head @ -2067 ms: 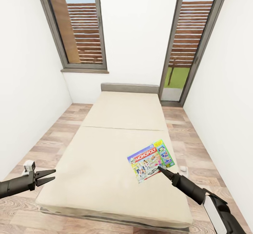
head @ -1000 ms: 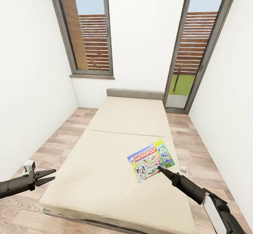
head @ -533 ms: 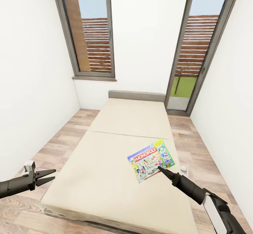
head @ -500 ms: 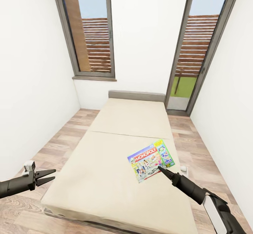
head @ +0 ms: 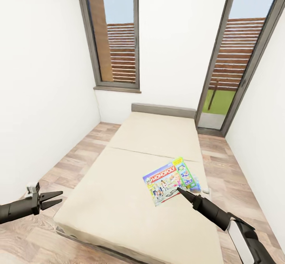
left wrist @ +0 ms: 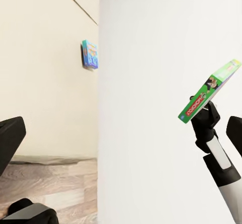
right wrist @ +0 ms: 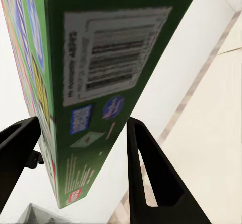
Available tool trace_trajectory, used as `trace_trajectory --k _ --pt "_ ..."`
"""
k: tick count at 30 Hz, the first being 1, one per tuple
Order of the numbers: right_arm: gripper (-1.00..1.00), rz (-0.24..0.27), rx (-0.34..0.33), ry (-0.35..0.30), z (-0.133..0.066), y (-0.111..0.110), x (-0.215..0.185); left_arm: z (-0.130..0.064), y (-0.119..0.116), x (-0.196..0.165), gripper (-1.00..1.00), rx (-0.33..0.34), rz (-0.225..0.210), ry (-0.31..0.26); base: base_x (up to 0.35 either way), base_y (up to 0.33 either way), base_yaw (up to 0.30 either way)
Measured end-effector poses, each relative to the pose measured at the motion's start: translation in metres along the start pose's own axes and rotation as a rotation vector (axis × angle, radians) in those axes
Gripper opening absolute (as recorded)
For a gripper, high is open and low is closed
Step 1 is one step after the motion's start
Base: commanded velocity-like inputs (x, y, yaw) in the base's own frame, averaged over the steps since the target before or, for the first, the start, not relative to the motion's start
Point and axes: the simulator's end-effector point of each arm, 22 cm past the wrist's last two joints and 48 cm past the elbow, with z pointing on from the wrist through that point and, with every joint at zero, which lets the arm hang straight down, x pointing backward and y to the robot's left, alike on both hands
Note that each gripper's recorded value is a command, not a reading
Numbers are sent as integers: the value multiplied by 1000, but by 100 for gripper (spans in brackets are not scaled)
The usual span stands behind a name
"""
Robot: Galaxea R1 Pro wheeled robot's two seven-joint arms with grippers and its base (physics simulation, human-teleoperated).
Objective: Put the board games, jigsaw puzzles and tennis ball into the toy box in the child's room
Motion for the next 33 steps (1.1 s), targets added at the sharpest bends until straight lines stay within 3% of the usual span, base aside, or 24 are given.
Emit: trace_trajectory --k 33 --pt "-100 -33 -29 -17 2 19 -10 -6 -18 -6 100 16 30 -15 0 -9 202"
